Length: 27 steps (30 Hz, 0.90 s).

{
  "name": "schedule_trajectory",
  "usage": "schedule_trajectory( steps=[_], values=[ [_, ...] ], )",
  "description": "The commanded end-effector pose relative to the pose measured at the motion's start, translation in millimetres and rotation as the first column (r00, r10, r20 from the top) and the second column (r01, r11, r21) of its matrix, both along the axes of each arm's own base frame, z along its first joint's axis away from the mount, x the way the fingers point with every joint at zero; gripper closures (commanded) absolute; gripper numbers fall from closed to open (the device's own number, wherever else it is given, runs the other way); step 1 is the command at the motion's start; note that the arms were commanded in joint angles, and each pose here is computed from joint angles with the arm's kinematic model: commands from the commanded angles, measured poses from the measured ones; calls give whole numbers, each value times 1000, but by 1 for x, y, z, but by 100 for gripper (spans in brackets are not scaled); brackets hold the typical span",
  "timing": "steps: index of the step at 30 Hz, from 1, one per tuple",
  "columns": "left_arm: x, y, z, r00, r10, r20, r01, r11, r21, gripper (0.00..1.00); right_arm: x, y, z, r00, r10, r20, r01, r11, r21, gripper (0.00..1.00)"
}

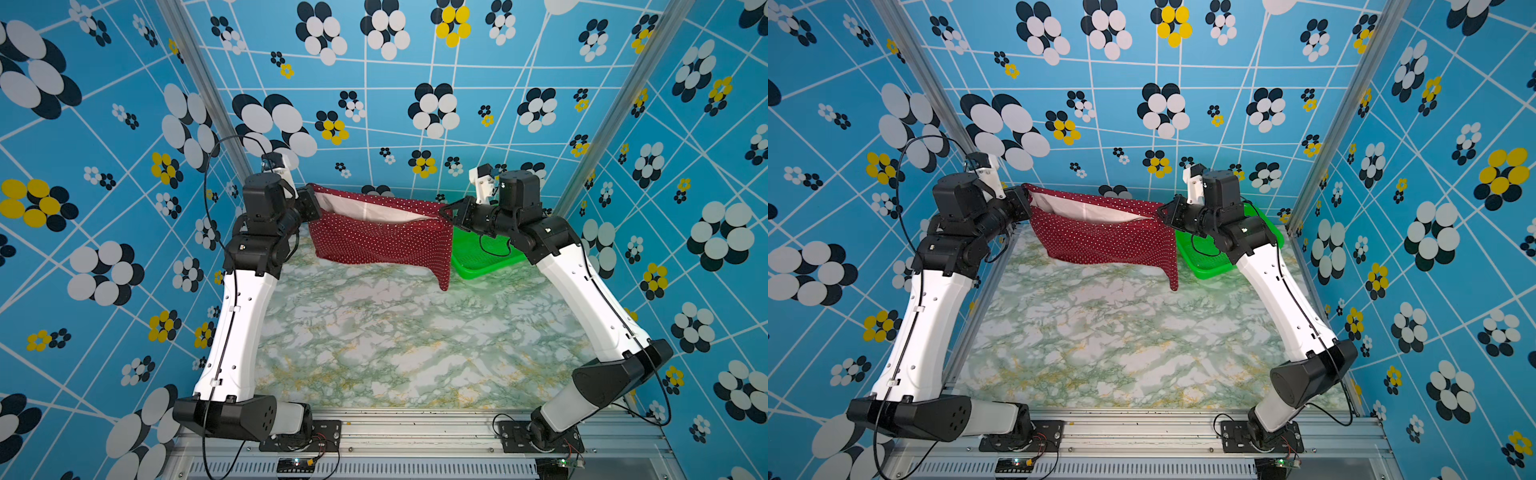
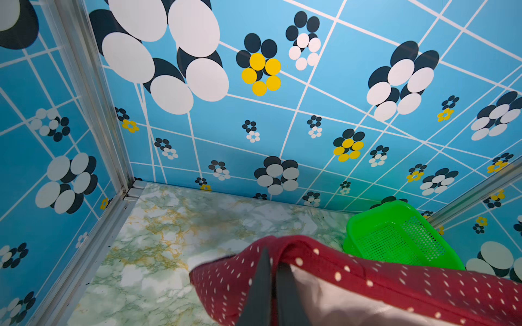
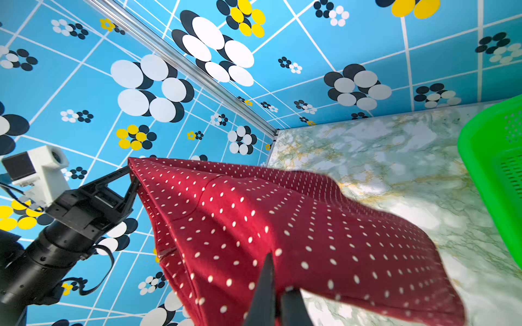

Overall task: Roll up the skirts
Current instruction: Flatten out the skirt at the center of the board.

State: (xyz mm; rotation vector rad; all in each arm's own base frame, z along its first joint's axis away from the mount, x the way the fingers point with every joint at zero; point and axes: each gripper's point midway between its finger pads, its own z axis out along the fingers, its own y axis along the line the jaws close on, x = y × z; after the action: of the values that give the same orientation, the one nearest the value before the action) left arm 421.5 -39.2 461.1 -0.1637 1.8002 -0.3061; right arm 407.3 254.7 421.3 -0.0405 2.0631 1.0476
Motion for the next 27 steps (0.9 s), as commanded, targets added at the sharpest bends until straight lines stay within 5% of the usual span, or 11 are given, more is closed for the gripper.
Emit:
schedule_trajectory(
  steps=[1,9,14,19,25,26,27],
  values=[
    [22,11,-15,998,52,-36,-50,998,42,100,33,-4,-22,997,-25,-68,25,1000,-5,100],
    [99,3,-16,998,45,-51,-41,996,85,100,123,-13,0,999,10,-47,-3,989,146,100],
    [114,2,3,999,49,-11,-48,996,79,100,153,-14,45,994,97,57,-111,910,399,100],
    [82,1,0,998,58,7,-58,995,77,100,125,-11,49,987,139,82,-158,940,304,100],
    [1,7,-84,990,139,-33,-139,990,-2,100,56,7,-20,985,173,-30,-171,984,41,100],
    [-15,6,-104,987,152,-46,-152,988,-9,87,46,5,-43,989,139,-59,-138,990,14,100],
    [-29,7,-123,984,166,-60,-167,986,-15,64,37,1,-71,990,100,-98,-102,995,-18,81]
  ],
)
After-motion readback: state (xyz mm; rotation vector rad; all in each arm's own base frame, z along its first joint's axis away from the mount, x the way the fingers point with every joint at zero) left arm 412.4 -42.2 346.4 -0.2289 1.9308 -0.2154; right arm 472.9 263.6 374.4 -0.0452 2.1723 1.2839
